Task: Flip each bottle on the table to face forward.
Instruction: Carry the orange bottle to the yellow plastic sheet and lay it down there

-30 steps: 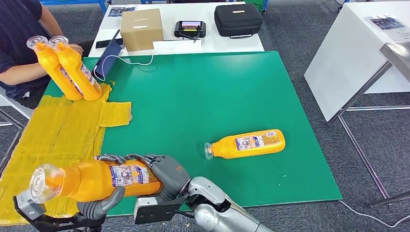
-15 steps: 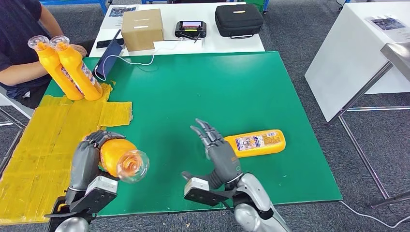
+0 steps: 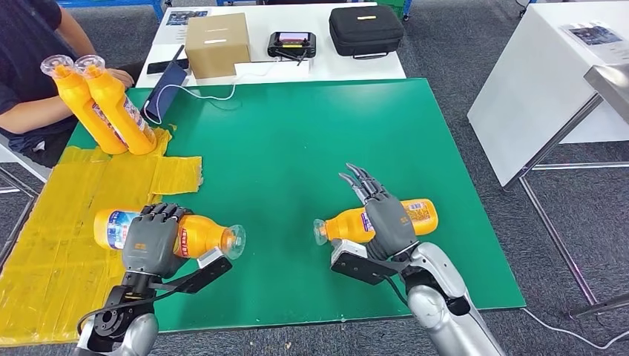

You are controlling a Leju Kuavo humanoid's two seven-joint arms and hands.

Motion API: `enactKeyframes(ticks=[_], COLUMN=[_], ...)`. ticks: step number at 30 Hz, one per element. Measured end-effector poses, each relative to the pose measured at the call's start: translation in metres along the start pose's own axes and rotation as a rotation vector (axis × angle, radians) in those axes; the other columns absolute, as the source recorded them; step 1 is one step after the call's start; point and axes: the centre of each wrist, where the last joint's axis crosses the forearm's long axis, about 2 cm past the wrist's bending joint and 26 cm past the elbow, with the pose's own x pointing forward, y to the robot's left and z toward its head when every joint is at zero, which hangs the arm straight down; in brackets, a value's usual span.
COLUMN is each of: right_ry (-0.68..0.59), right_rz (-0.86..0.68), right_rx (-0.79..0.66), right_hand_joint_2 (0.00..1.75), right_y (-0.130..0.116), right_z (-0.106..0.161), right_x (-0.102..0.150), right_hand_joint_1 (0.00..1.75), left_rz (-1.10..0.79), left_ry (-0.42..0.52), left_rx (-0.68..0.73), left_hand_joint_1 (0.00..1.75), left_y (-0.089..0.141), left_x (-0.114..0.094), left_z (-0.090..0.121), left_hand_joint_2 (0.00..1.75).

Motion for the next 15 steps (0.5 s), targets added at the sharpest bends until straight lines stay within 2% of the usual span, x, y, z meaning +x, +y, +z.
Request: enactKeyframes(ticks=[3, 5, 7, 9, 15], right_ry=[0.007, 0.005, 0.007, 0.015, 0.066], right_rz=[-0.013, -0.023, -0.022, -0.015, 0.039], right_rx=[0.017, 0.027, 0.036, 0.048, 0.120], right_hand_joint_2=[1.75, 1.75, 1.75, 1.75, 1.75], right_y=[-0.003, -0.006, -0.009, -0.010, -0.016], right_z=[-0.003, -0.007, -0.013, -0.018, -0.035], right_x=[-0.002, -0.002, -0.002, -0.004, -0.015], right_hand_joint_1=[0.00, 0.00, 0.00, 0.00, 0.00], left_rz=[-0.068, -0.106, -0.126, -0.148, -0.176], left_ry=[0.043, 0.077, 0.107, 0.126, 0.168], left_rx=[-0.082, -0.149, -0.216, -0.281, -0.396], left_hand_joint_1=[1.75, 0.87, 0.00, 0.00, 0.00], left_y=[-0.012, -0.025, -0.039, -0.052, -0.068], left_x=[-0.008, -0.020, -0.034, -0.050, -0.087], left_z=[-0.001, 0.000, 0.001, 0.000, -0.011], left_hand_joint_2=[1.75, 1.75, 0.87, 0.00, 0.00])
